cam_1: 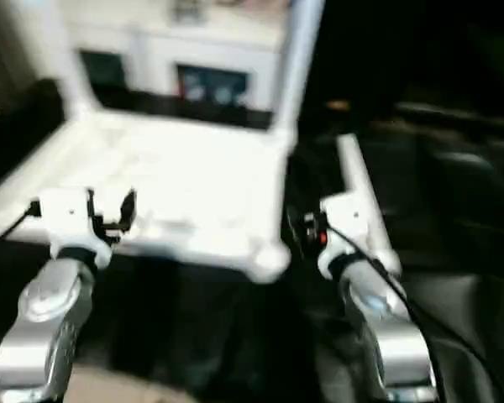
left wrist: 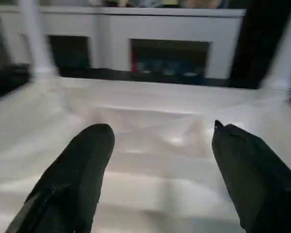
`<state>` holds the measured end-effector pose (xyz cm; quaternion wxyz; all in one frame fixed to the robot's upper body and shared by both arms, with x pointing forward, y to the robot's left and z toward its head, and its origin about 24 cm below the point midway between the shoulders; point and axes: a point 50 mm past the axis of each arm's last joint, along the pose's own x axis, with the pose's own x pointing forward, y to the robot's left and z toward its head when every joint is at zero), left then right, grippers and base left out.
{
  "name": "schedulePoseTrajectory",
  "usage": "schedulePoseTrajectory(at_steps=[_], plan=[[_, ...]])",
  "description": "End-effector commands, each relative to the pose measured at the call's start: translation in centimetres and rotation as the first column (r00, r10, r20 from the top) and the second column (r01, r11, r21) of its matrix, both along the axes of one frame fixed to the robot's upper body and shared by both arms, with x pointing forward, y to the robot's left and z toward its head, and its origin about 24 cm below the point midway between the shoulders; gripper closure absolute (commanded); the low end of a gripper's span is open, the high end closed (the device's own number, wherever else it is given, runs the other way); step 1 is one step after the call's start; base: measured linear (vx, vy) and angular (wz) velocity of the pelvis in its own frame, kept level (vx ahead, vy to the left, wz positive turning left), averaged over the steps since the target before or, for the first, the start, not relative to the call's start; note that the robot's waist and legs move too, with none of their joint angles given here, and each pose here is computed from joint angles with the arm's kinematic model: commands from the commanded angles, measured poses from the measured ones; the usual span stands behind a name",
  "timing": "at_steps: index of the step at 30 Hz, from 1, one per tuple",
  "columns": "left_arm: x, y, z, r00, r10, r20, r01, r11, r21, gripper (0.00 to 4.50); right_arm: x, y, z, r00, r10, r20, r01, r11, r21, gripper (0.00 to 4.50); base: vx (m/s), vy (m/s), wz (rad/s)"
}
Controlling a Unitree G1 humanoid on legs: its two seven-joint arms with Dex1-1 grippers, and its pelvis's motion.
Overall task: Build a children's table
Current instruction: Rotate table base, then pick table leg
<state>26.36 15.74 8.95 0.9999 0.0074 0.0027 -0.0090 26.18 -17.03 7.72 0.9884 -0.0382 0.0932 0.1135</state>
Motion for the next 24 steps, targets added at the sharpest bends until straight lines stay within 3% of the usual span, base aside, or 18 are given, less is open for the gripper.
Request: schedulePoseTrajectory(at_steps=[1,3,6,9,10,12,13,16,24], plan=[[-0.1,0.4,0.2,1.0,-0.003,0.009,0.002,1.0,0.021,0.75,0.3,0.0,0.1,0.999,-0.016,-0.044,0.017,1.0,0.018,1.39,0.082,-0.096,-0.04],[0.0,0.1,0.3,0.996,-0.086,0.011,0.085,0.996,0.037,0.54,0.8,-0.4,0.3,0.998,-0.03,-0.062,0.033,0.998,0.044,1.22,0.058,-0.053,-0.07],[-0.2,-0.6,0.5,0.974,-0.224,0.019,0.224,0.975,0.009,0.41,1.6,-1.4,0.4,0.993,-0.079,-0.086,0.08,0.997,0.01,1.05,0.0,0.0,0.0],[-0.3,-1.7,0.4,0.906,-0.421,-0.039,0.422,0.903,0.079,0.12,3.2,-3.1,0.5,0.974,-0.17,-0.147,0.164,0.985,-0.046,0.81,0.0,0.0,0.0],[-0.3,-1.7,0.4,0.906,-0.421,-0.039,0.422,0.903,0.079,0.01,3.2,-3.1,0.5,0.974,-0.17,-0.147,0.164,0.985,-0.046,0.67,-0.051,0.026,0.09],[-0.4,-2.7,0.4,0.821,-0.565,-0.082,0.571,0.817,0.08,0.0,4.6,-4.2,0.4,0.952,-0.211,-0.222,0.2,0.977,-0.069,0.51,0.0,0.0,0.0],[-0.4,-2.8,0.4,0.811,-0.578,-0.085,0.584,0.808,0.08,0.0,4.7,-4.3,0.4,0.949,-0.215,-0.231,0.204,0.976,-0.072,0.43,0.0,0.0,0.0],[-0.3,-3.6,0.9,0.708,-0.698,-0.11,0.705,0.706,0.061,0.0,6.6,-5.3,0.3,0.922,-0.248,-0.299,0.217,0.967,-0.132,0.13,0.0,0.0,0.0],[0.4,-3.8,1.6,0.634,-0.763,-0.13,0.773,0.629,0.077,0.0,8.8,-7.5,0.3,0.839,-0.345,-0.422,0.277,0.937,-0.214,0.03,0.0,0.0,0.0]])
